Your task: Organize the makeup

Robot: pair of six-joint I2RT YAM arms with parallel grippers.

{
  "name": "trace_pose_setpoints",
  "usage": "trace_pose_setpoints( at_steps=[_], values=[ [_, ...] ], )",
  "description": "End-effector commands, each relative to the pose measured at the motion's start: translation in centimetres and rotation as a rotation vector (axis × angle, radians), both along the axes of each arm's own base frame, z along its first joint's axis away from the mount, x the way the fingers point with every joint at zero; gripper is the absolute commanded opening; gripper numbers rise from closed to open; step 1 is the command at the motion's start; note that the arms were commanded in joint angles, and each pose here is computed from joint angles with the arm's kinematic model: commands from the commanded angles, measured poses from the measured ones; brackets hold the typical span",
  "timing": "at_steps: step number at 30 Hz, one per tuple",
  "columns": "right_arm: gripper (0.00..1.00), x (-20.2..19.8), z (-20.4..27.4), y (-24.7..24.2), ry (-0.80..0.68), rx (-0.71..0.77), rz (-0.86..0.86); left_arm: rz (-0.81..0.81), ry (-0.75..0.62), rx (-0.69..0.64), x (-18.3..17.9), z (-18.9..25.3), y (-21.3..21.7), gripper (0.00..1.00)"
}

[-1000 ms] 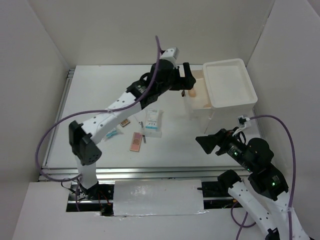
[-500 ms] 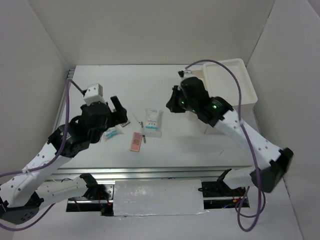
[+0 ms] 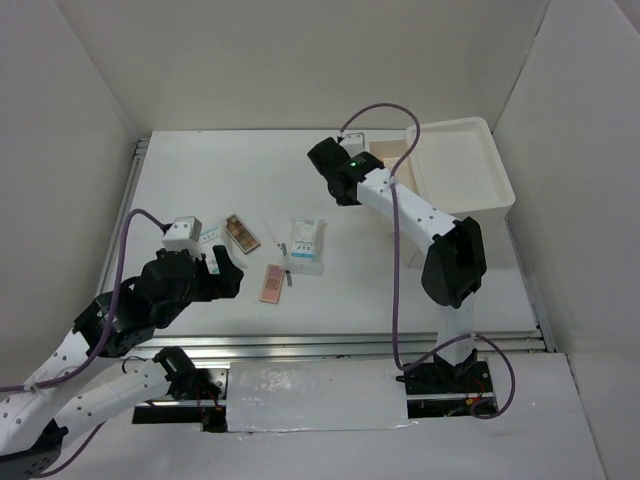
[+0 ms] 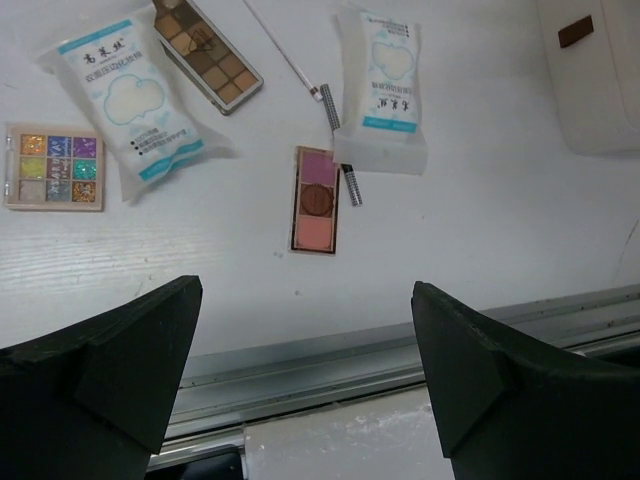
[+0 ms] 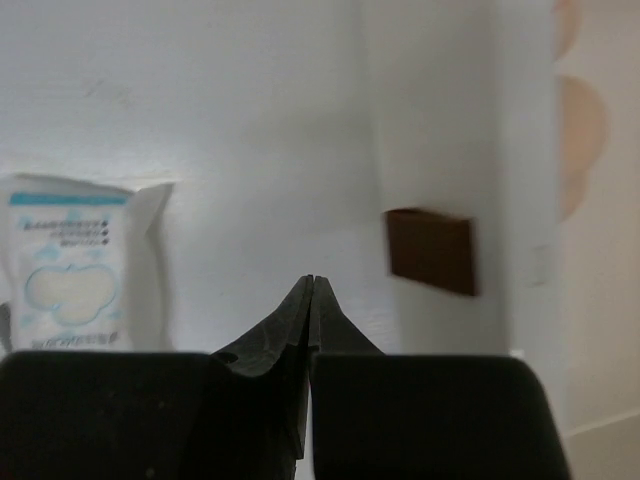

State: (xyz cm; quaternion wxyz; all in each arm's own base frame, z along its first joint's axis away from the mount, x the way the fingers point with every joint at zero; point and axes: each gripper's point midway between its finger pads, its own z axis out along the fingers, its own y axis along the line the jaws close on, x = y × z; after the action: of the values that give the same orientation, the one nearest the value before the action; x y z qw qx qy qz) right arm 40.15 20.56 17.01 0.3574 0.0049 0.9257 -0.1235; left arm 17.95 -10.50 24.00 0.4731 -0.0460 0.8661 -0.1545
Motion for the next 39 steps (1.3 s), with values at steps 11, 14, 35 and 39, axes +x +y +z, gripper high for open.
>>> trace_pose_setpoints(
  at_steps=[11,14,35,39],
  values=[
    [0.0,2.6,3.7,-9.3,-0.094,-0.082,-0.19,-0.136,0.001,-0.024,-0.1,-0.5,-2.7,0.99],
    [0.0,2.7,3.9,-10.3,-0.103,-0.088,-0.209,-0.138,0.004,-0.02,-0.1,-0.6,-2.8,0.99],
    [0.09,0.5,5.5,-7.7,-0.091,-0.013,-0.032,-0.125,0.021,-0.006,0.2,-1.0,-2.9,0.99],
    [0.65,-2.6,8.8,-2.0,-0.127,0.141,0.137,-0.064,0.062,-0.073,0.8,-2.3,-3.7,0.99]
  ],
)
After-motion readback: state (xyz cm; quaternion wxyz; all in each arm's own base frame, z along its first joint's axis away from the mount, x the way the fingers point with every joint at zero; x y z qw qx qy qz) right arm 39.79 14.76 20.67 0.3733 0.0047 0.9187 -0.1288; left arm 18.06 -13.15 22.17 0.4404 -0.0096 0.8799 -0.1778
